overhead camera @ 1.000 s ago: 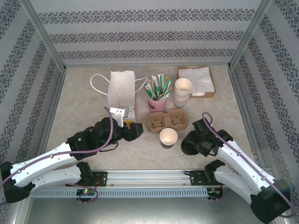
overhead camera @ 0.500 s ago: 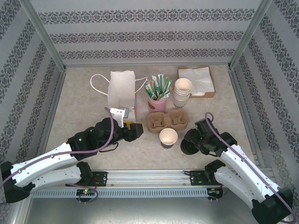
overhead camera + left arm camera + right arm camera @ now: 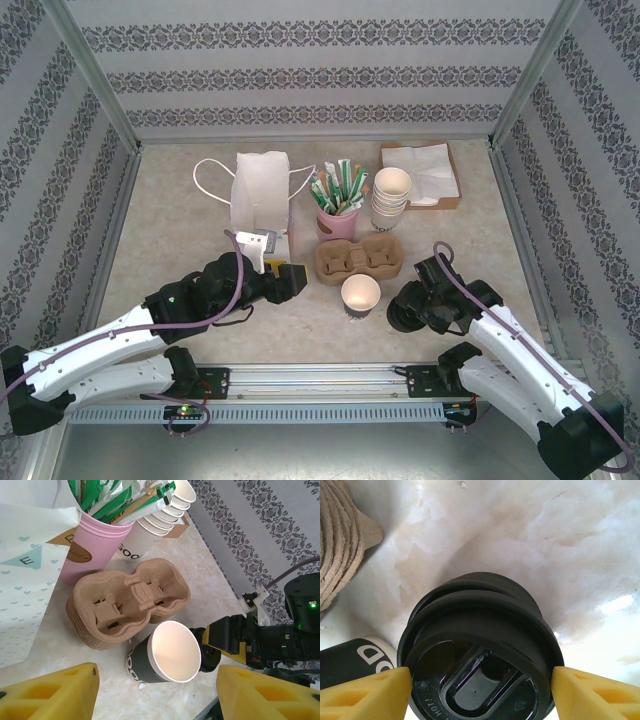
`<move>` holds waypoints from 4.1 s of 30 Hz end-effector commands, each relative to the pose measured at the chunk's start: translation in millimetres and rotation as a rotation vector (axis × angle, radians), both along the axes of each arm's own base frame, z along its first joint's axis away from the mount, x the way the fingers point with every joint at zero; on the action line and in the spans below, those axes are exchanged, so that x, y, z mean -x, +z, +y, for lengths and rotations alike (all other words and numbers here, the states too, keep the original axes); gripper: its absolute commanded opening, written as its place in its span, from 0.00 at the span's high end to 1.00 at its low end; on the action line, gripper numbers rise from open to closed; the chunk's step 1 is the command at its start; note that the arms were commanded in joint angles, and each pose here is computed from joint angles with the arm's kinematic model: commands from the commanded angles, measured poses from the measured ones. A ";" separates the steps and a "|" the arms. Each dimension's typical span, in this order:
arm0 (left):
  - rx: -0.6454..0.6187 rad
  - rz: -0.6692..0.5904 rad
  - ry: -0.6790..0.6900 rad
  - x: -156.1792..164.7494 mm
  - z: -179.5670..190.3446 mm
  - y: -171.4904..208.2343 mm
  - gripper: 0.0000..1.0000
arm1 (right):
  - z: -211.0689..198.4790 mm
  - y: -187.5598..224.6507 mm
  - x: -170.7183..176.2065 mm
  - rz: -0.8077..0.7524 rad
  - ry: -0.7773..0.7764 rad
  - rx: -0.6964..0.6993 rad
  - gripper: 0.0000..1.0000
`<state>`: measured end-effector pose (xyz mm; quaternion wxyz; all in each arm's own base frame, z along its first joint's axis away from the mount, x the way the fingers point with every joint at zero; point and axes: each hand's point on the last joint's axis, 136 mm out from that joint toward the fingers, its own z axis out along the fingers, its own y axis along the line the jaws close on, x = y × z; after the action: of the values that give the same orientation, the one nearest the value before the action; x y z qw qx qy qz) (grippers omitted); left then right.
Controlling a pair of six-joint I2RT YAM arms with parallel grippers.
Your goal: Pack the takeout coffee
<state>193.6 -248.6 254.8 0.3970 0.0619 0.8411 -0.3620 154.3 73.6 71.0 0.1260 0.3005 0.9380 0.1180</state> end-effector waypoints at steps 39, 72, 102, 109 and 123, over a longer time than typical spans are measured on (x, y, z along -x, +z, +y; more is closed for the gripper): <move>0.054 0.022 -0.035 5.0 -13.5 -2.3 0.36 | 8.0 2.2 -5.8 -0.005 0.013 0.008 0.22; 0.077 0.131 -0.151 20.2 -38.5 -14.7 0.36 | 12.3 36.8 -4.4 -0.037 0.082 0.024 0.27; -0.040 0.327 -0.111 27.0 -50.9 -92.2 0.38 | 109.9 95.6 -27.4 -0.056 0.537 0.110 0.28; -0.043 0.336 -0.093 26.4 -47.8 -99.5 0.38 | 121.1 93.6 -29.3 -0.040 0.593 0.126 0.28; -0.068 0.336 -0.081 25.2 -44.9 -111.0 0.38 | 136.7 83.9 -25.1 0.023 0.665 0.157 0.27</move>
<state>170.4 -292.4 148.9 0.2332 0.0497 0.9034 -0.3563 182.6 205.5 151.1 0.1002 -0.0126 0.9918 0.0782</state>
